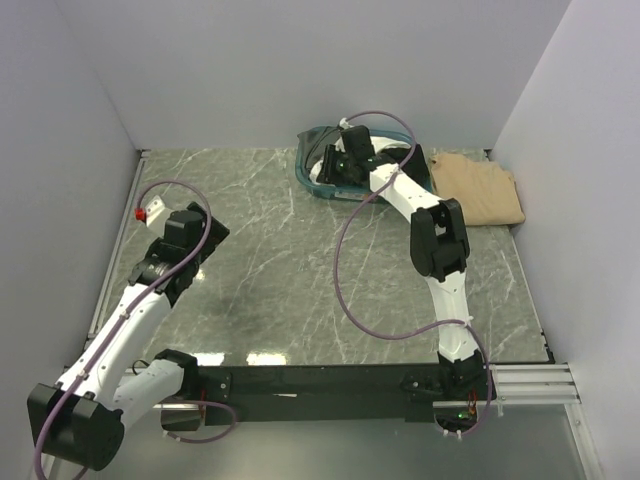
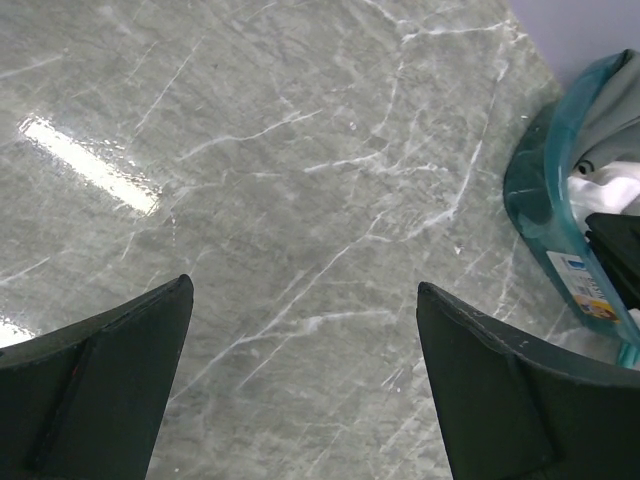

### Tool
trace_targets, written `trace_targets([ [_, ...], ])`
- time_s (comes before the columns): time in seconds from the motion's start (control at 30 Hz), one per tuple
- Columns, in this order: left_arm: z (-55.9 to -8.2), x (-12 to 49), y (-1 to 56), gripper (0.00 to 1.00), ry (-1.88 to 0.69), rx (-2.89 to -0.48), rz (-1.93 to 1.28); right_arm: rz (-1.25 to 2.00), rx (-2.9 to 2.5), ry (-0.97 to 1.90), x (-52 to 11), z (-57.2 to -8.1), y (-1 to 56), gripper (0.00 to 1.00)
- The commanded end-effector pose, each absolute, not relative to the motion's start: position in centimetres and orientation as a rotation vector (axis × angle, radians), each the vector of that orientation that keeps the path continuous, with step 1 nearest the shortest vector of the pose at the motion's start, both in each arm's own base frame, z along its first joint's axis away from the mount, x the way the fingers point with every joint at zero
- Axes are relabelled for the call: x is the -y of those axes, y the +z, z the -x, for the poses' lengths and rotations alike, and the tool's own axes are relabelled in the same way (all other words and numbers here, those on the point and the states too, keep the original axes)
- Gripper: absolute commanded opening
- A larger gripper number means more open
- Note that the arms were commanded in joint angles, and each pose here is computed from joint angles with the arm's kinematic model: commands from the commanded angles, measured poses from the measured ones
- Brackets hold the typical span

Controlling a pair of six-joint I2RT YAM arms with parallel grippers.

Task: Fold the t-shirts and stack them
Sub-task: Grab the tshirt from the pile

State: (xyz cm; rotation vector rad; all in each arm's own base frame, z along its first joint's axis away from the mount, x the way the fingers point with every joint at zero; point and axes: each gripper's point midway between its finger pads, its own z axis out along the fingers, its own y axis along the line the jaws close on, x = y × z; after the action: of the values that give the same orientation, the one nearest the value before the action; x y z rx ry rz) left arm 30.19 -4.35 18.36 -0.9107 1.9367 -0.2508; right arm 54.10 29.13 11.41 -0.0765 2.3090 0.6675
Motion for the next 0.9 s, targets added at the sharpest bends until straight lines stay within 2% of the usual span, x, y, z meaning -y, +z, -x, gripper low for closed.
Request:
trace_targets([
  [0.0,-30.9,4.0,19.4,1.0,-0.243,-1.892,0.911,0.098,-2.227,0.614,-28.4,-55.5,14.5,0.32],
  [0.03,-30.9,4.0,19.4,1.0,-0.245,-1.893,0.911,0.112,-2.218,0.615,-28.5,-55.5,14.8,0.2],
  [0.17,-30.6,3.6,19.2,0.99,-0.221,-1.892,0.924,0.147,-2.154,0.637,-29.0,-56.2,17.1,0.0],
  [0.47,-29.9,3.1,20.3,0.99,-0.237,-1.849,0.933,0.219,-2.023,0.68,-29.3,-56.1,21.7,0.0],
  [0.57,-29.7,3.1,20.7,1.0,-0.25,-1.832,0.933,0.212,-1.927,0.634,-28.4,-55.7,26.0,0.0],
  [0.87,-29.6,3.4,21.6,0.99,-0.291,-1.816,0.922,0.132,-1.504,0.524,-22.9,-50.8,45.4,0.0],
])
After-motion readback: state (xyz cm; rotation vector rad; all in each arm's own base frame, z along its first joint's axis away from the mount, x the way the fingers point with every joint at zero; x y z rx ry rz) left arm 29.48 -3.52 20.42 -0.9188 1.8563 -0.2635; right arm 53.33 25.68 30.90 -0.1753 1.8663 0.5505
